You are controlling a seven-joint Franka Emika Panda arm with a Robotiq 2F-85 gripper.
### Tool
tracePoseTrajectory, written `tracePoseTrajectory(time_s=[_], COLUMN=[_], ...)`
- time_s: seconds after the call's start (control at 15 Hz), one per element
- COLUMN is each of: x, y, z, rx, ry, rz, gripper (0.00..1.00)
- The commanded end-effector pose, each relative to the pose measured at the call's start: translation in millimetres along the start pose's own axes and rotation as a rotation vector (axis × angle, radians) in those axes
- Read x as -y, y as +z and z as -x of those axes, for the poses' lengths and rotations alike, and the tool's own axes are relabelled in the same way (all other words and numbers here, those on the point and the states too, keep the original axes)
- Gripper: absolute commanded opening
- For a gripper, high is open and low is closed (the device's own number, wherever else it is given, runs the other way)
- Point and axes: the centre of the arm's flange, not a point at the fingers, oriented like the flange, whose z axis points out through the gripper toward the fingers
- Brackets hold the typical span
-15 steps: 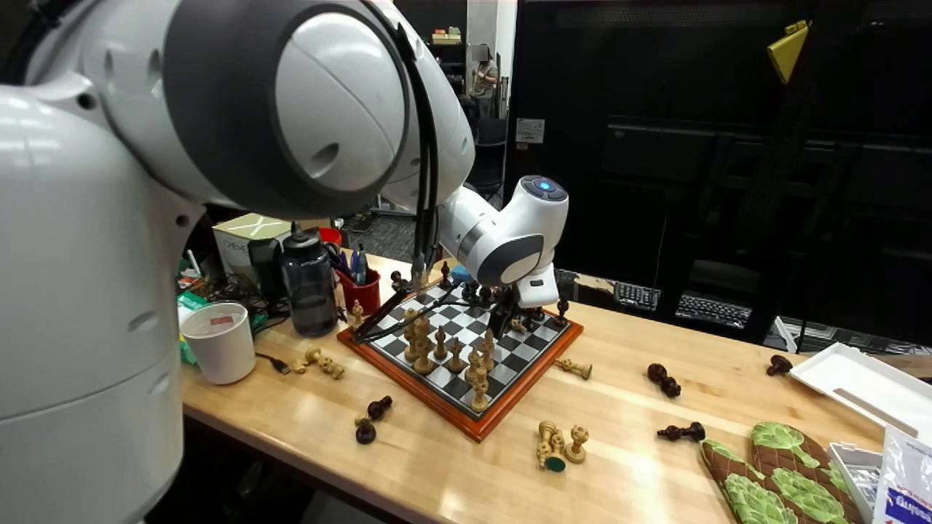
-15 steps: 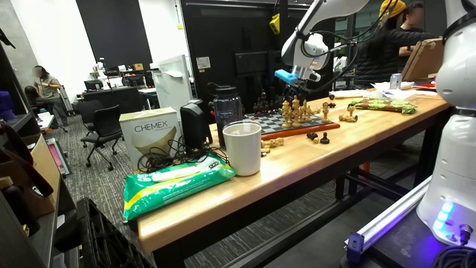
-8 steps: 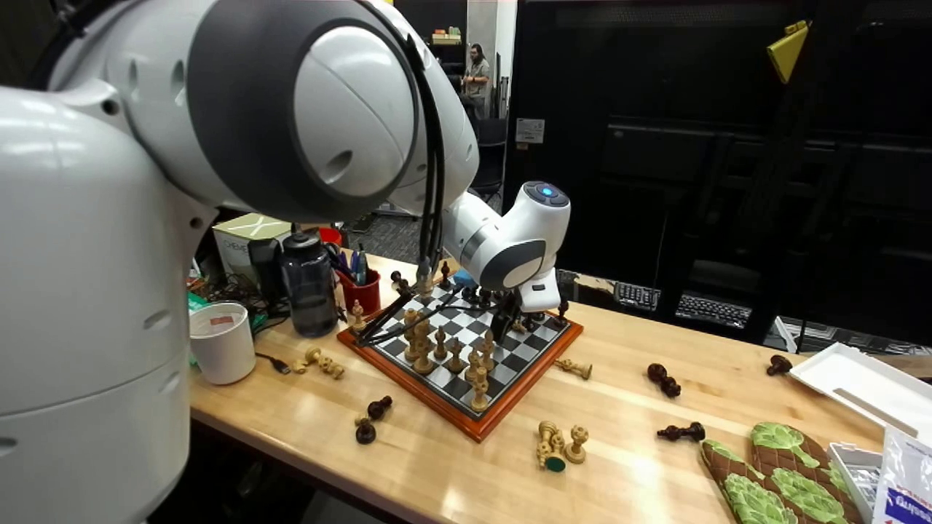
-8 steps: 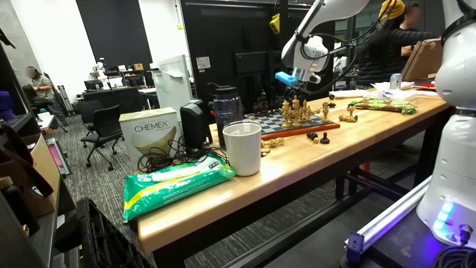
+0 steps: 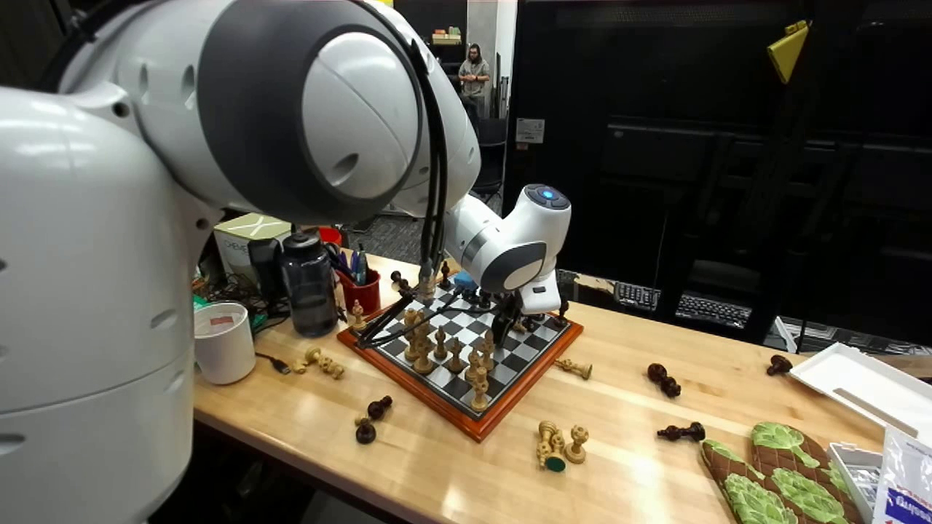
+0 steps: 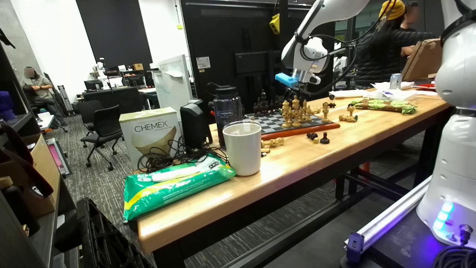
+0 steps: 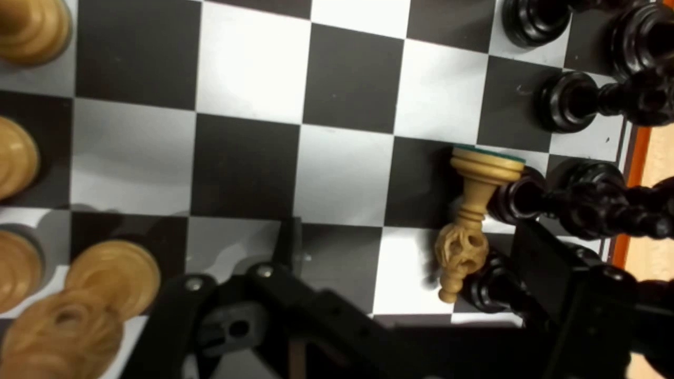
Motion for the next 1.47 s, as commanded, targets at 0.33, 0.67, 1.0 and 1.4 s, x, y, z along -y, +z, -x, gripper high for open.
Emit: tracePoseTrajectory(time_s=[0.33, 0.67, 1.0, 1.4], x=[3.4, 4.7, 4.9, 2.1], y=[-2.6, -3.8, -7.2, -25.1], z=[-2.1, -0.7, 1.1, 11.2], rx=[0.027, 0.029, 0.018, -0.053], ry=[-0.003, -0.007, -0.022, -0.102], rz=[0.019, 0.023, 0.018, 0.003], gripper=[0.49, 0.08, 0.06, 0.06])
